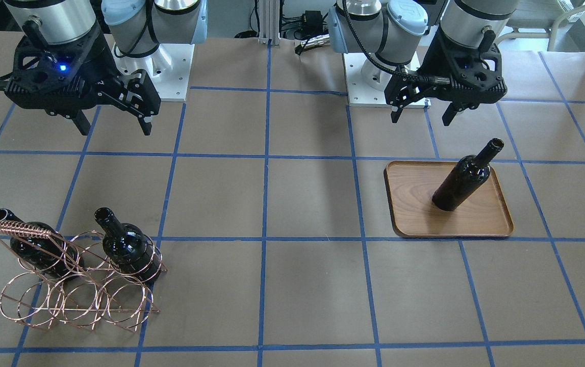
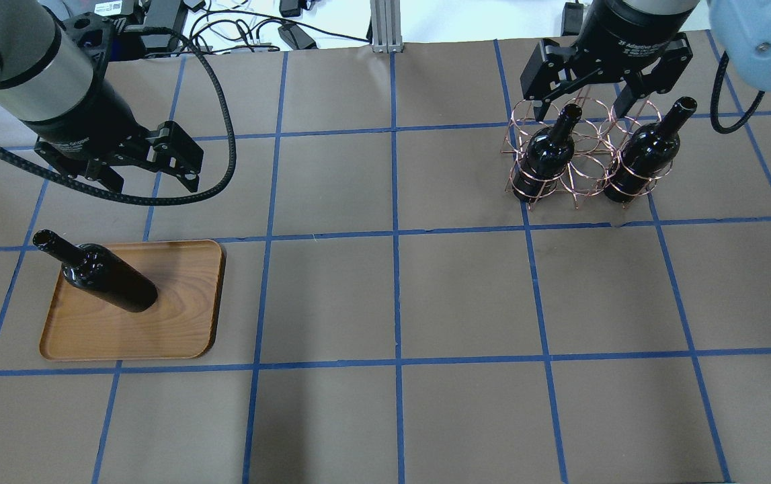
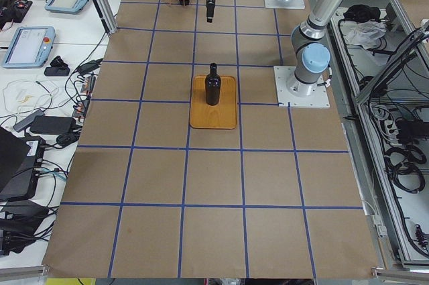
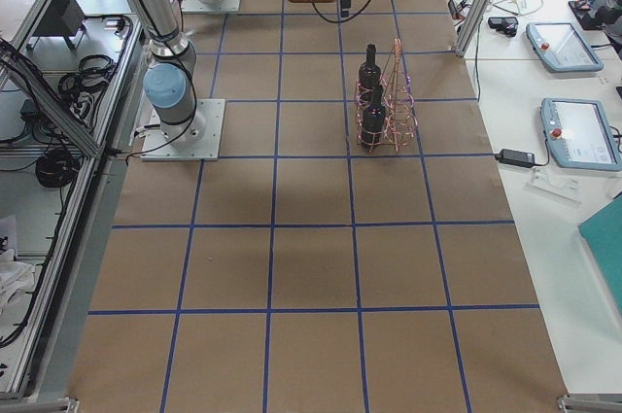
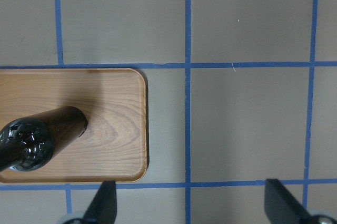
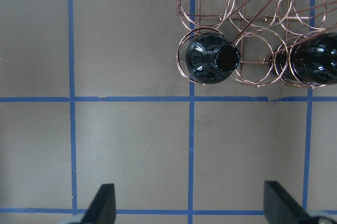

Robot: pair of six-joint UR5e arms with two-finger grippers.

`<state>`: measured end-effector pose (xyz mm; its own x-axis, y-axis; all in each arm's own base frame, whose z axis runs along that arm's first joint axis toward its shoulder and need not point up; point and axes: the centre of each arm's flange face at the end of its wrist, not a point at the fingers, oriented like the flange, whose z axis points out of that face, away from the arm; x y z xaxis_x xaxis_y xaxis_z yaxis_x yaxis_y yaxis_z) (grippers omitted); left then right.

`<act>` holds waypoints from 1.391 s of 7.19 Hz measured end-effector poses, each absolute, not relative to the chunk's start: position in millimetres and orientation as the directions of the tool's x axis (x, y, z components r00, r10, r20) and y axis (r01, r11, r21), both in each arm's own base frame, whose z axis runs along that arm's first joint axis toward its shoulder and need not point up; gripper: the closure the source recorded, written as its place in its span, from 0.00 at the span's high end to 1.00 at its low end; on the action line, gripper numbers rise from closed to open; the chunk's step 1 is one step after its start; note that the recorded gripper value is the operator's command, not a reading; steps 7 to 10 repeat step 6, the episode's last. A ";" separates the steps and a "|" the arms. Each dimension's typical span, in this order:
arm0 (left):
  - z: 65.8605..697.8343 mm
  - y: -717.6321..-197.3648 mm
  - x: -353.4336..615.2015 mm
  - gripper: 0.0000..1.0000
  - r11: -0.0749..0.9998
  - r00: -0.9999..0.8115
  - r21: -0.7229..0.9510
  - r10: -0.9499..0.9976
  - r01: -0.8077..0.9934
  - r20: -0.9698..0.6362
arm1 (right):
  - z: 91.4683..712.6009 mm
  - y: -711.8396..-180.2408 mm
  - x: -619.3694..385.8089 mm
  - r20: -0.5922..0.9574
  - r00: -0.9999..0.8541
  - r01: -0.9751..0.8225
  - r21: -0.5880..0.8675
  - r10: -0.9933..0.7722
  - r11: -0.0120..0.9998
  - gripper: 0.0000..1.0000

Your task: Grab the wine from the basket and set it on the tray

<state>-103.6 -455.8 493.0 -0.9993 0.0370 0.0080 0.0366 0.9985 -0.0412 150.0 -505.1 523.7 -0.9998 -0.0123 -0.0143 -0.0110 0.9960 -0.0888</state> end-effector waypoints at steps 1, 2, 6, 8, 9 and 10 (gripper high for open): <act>493.0 -453.7 -102.9 1.00 0.998 -0.999 -0.031 0.048 0.048 -0.002 | 523.9 -505.2 149.8 -0.014 -1.000 -0.011 -0.089 -0.012 0.996 1.00; 492.5 -452.9 -102.2 1.00 0.998 -0.999 -0.023 0.052 0.052 -0.009 | 523.7 -505.5 149.6 -0.014 -1.000 -0.011 -0.089 -0.012 0.996 1.00; 491.2 -453.5 -101.8 1.00 0.999 -0.999 -0.017 0.049 0.049 -0.008 | 524.0 -505.5 148.8 -0.011 -1.000 -0.010 -0.089 -0.011 0.996 1.00; 491.2 -453.5 -101.8 1.00 0.999 -0.999 -0.017 0.049 0.049 -0.008 | 524.0 -505.5 148.8 -0.011 -1.000 -0.010 -0.089 -0.011 0.996 1.00; 491.2 -453.5 -101.8 1.00 0.999 -0.999 -0.017 0.049 0.049 -0.008 | 524.0 -505.5 148.8 -0.011 -1.000 -0.010 -0.089 -0.011 0.996 1.00; 491.2 -453.5 -101.8 1.00 0.999 -0.999 -0.017 0.049 0.049 -0.008 | 524.0 -505.5 148.8 -0.011 -1.000 -0.010 -0.089 -0.011 0.996 1.00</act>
